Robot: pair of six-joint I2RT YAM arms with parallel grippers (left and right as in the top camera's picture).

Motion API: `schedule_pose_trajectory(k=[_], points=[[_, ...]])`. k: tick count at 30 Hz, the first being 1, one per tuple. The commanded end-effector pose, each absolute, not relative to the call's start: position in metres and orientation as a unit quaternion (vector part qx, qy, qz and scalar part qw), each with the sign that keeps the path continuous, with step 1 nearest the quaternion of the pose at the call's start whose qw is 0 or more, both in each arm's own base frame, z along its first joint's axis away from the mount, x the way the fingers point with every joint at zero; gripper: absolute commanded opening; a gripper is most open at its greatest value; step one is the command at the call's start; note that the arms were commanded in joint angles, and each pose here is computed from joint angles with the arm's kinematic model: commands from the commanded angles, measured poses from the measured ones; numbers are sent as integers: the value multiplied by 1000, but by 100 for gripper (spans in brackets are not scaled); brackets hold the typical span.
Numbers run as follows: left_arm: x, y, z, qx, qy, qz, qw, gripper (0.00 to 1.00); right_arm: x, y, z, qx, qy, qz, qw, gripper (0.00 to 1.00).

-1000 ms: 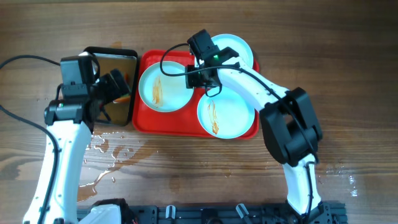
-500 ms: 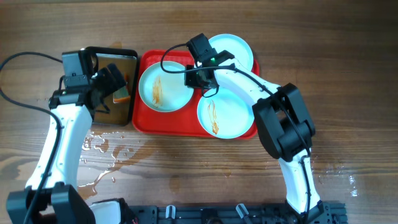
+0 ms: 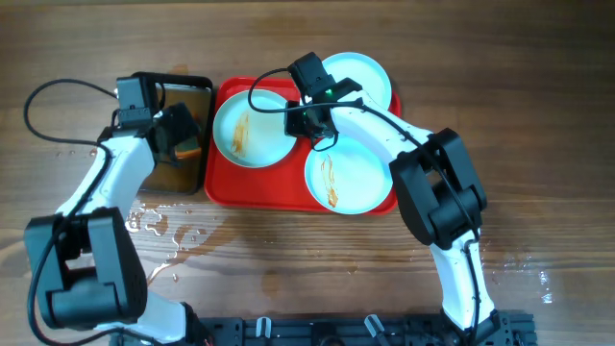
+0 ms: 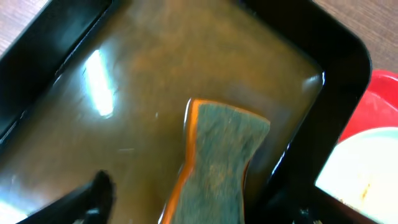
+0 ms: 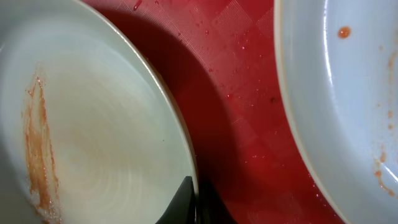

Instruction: Clean dirty plates on tray and stack at the side

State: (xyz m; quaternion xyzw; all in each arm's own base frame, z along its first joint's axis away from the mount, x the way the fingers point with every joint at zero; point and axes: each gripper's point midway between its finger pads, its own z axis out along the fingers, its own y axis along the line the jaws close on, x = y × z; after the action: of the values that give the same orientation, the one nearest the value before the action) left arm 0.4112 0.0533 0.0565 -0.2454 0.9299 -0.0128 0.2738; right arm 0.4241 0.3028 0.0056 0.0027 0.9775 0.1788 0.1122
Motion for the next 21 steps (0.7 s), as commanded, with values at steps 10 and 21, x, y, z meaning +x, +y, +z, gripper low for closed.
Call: schedule_pose_trajectory(k=[10,21], points=[[416,30,19,-150,959,-60,234,63,423,302,-4,4,980,173,101,4],[432,36,12,-152,953,-48,259,41,422,300,-5,5,981,170,97,4]])
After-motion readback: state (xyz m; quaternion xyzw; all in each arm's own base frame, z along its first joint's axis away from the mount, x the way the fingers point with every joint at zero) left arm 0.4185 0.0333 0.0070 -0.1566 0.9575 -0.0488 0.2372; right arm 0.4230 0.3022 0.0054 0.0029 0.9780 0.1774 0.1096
